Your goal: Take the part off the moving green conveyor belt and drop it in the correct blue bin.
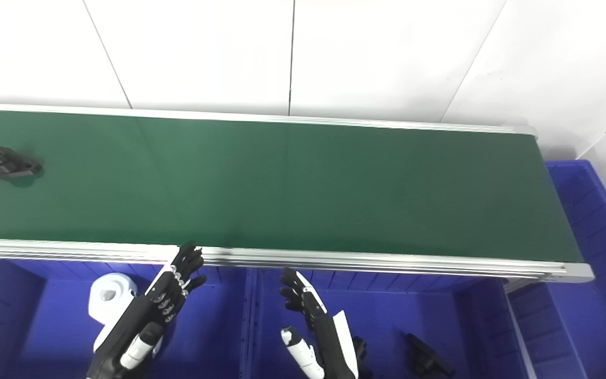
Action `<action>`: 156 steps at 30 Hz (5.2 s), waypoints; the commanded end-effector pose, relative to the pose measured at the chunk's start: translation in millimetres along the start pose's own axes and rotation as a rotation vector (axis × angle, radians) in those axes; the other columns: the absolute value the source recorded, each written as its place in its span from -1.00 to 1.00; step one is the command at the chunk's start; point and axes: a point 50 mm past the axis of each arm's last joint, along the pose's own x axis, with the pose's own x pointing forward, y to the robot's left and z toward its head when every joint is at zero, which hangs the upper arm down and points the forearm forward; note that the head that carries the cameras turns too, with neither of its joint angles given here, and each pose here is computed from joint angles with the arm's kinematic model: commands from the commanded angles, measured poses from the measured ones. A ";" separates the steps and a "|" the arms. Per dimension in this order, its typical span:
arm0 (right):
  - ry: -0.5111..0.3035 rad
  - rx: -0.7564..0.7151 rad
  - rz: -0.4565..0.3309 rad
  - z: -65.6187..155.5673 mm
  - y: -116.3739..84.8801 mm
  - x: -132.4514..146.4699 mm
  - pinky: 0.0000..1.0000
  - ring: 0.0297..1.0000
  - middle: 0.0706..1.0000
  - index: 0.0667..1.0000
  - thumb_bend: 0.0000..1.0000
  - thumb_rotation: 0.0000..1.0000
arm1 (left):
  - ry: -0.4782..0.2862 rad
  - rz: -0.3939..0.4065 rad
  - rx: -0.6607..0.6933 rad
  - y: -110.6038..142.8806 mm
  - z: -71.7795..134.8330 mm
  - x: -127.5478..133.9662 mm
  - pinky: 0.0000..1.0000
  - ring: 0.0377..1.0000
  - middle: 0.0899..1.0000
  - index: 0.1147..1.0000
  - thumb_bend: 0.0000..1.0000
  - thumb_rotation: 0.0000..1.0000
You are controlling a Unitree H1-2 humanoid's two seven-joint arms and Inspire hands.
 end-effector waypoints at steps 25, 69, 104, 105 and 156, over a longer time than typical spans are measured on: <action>-0.112 0.136 -0.062 32.8 34.1 21.2 0.70 0.70 0.84 0.93 0.66 1.00 | -0.023 0.020 0.134 10.1 9.9 1.4 0.96 1.00 1.00 1.00 0.99 0.73; -0.079 0.069 -0.031 -24.3 -30.6 8.4 0.68 0.72 0.85 0.95 0.88 0.98 | -0.045 -0.022 0.072 -44.5 -55.1 33.6 0.82 0.94 0.98 0.99 0.95 0.59; -0.204 -0.077 -0.022 10.4 -75.2 18.7 0.77 0.81 0.88 0.97 0.77 0.62 | -0.060 -0.051 0.074 -66.4 -63.3 55.7 0.60 0.85 0.93 0.87 0.99 0.63; -0.225 -0.103 -0.020 15.3 -76.7 22.6 0.75 0.80 0.89 0.95 0.73 0.57 | -0.061 -0.049 0.076 -66.5 -63.0 56.3 0.60 0.85 0.93 0.87 0.99 0.63; -0.185 -1.060 0.217 176.8 35.6 353.8 0.10 0.47 0.76 0.76 1.00 0.20 | -0.090 -0.078 0.116 -85.6 -49.1 66.2 0.55 0.89 1.00 0.95 0.89 0.68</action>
